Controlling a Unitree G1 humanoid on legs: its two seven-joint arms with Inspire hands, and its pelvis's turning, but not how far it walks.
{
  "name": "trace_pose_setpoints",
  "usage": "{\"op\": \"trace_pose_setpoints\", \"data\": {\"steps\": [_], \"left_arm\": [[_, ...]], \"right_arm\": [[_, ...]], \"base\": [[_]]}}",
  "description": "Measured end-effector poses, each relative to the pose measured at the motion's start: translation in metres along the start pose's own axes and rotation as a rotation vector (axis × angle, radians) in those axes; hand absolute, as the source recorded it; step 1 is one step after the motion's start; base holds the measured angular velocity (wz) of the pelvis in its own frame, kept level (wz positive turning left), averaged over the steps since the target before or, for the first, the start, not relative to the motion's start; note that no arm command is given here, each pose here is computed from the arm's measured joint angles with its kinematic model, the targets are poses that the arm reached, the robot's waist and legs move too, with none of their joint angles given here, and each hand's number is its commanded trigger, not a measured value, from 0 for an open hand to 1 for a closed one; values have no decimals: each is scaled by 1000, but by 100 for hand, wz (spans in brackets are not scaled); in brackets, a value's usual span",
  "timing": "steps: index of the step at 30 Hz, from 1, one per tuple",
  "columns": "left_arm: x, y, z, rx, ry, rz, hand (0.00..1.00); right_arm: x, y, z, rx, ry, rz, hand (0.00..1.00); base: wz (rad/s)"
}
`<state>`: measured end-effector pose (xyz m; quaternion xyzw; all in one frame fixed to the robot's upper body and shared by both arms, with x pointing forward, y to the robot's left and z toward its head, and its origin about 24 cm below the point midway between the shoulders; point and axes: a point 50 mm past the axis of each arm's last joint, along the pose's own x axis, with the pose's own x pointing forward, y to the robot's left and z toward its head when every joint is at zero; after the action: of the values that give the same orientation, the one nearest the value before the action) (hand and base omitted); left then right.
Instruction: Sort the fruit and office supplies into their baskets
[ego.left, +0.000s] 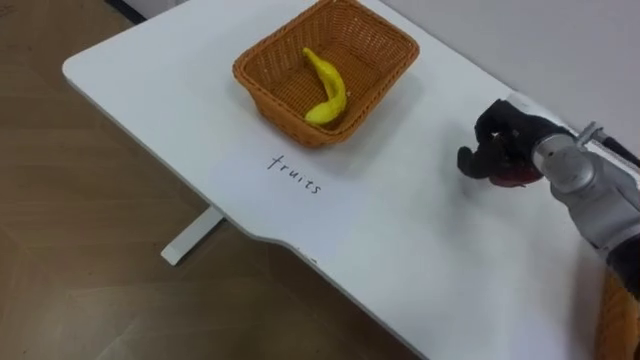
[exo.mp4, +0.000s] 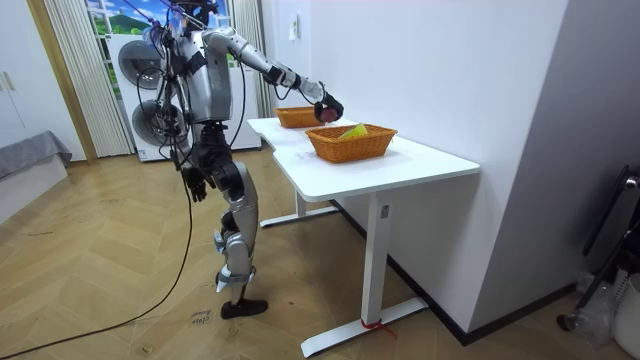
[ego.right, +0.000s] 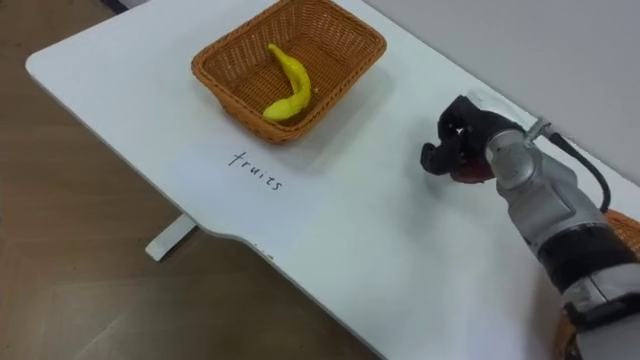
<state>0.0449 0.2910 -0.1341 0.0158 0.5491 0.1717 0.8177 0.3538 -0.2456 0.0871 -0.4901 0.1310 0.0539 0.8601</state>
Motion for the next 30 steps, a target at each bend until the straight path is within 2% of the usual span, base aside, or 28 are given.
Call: {"op": "trace_pose_setpoints", "data": {"steps": [4,10,19,30], "left_arm": [[-2,7,-6,-25,8,25,0],[-7,5,-26,-20,64,28,0],[-14,5,-48,-7,129,25,0],[-18,8,-55,25,165,22,0]], "right_arm": [[-5,-16,21,25,-99,-52,100],[-11,-22,42,21,-194,-68,100],[-17,-26,60,80,-278,-64,100],[-20,-27,67,82,-288,-63,100]], "base": [[0],[0],[0],[7]]}}
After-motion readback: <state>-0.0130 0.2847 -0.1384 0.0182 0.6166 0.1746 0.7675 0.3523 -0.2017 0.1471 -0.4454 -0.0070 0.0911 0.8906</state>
